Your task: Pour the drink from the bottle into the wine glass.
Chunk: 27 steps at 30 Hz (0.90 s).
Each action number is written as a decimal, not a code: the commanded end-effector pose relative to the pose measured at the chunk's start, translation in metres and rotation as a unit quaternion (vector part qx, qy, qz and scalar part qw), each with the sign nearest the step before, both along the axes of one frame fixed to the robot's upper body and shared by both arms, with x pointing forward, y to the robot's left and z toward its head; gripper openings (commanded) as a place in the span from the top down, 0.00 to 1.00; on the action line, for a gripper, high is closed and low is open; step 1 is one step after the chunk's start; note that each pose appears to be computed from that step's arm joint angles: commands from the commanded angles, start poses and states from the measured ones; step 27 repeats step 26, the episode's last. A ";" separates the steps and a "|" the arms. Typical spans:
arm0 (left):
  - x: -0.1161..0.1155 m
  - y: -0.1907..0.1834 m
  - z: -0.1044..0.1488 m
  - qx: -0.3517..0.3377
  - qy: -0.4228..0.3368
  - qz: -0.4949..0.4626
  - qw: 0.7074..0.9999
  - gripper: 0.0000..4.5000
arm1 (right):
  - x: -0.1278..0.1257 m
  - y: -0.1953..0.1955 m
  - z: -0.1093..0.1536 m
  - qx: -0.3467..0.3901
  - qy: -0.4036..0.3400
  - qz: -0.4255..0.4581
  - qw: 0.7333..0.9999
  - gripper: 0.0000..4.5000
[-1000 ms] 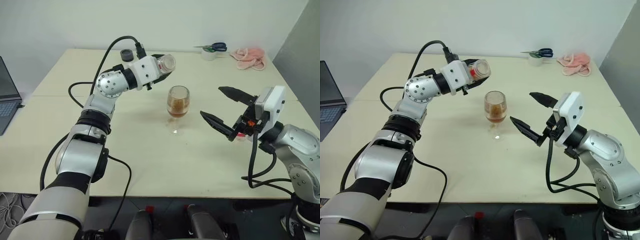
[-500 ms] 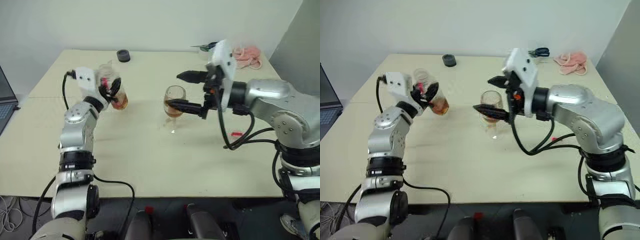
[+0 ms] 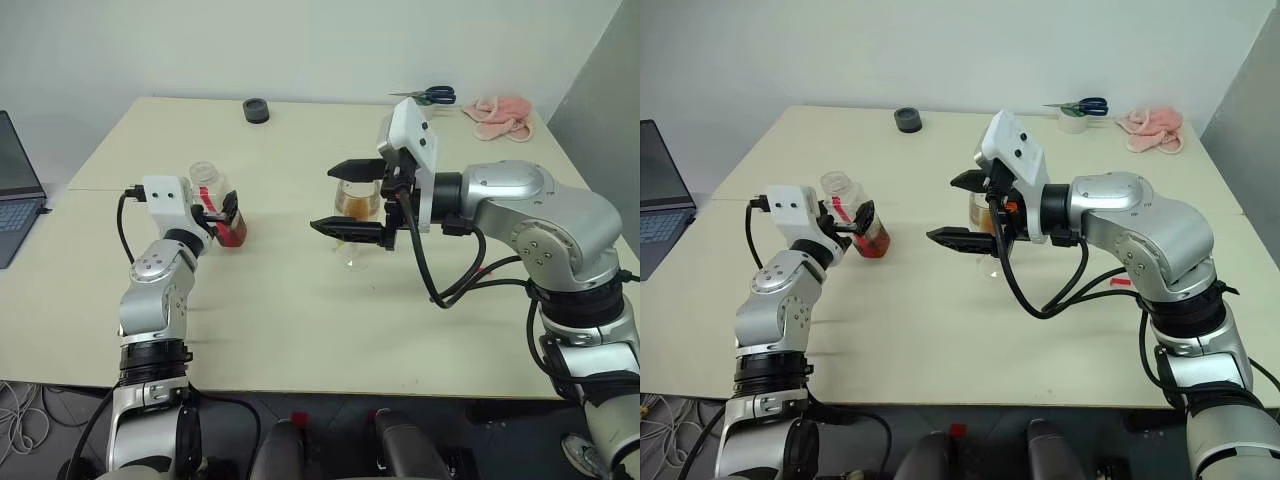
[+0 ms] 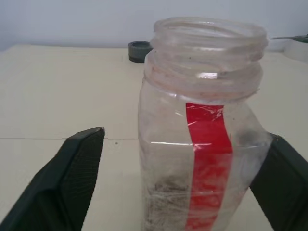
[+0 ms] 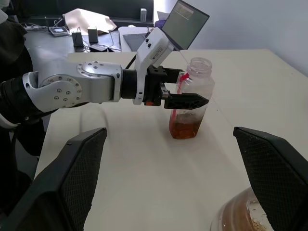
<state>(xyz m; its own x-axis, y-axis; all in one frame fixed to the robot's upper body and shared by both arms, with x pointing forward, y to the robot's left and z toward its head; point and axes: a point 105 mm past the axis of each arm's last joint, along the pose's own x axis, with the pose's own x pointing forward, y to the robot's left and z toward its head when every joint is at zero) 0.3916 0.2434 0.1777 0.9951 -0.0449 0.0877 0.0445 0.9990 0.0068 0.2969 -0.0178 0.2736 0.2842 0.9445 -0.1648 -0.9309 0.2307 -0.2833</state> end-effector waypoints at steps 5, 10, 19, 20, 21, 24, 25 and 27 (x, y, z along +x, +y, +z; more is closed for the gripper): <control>-0.031 0.013 0.038 0.044 -0.041 -0.019 0.998 0.01 | -0.003 -0.009 0.014 0.009 -0.034 0.005 0.999 0.00; -0.079 0.002 0.059 0.069 -0.032 -0.208 0.975 0.01 | 0.000 -0.048 0.008 0.002 -0.024 -0.016 1.000 0.00; -0.097 -0.030 0.085 0.120 -0.001 -0.375 0.919 0.01 | 0.013 -0.128 0.007 0.025 0.005 -0.093 0.995 0.00; -0.097 -0.032 0.086 0.127 0.003 -0.385 0.914 0.01 | 0.012 -0.132 0.004 0.023 0.018 -0.094 0.995 0.00; -0.097 -0.034 0.087 0.134 0.005 -0.393 0.910 0.01 | 0.011 -0.134 0.004 0.022 0.024 -0.094 0.995 0.00; -0.097 -0.039 0.089 0.131 0.006 -0.418 0.899 0.01 | 0.009 -0.133 0.005 0.028 0.025 -0.084 0.996 0.00; -0.097 -0.041 0.089 0.131 0.007 -0.425 0.896 0.01 | 0.010 -0.131 0.006 0.030 0.024 -0.081 0.996 0.00; -0.097 -0.042 0.089 0.131 0.008 -0.430 0.893 0.01 | 0.010 -0.131 0.006 0.031 0.024 -0.080 0.996 0.00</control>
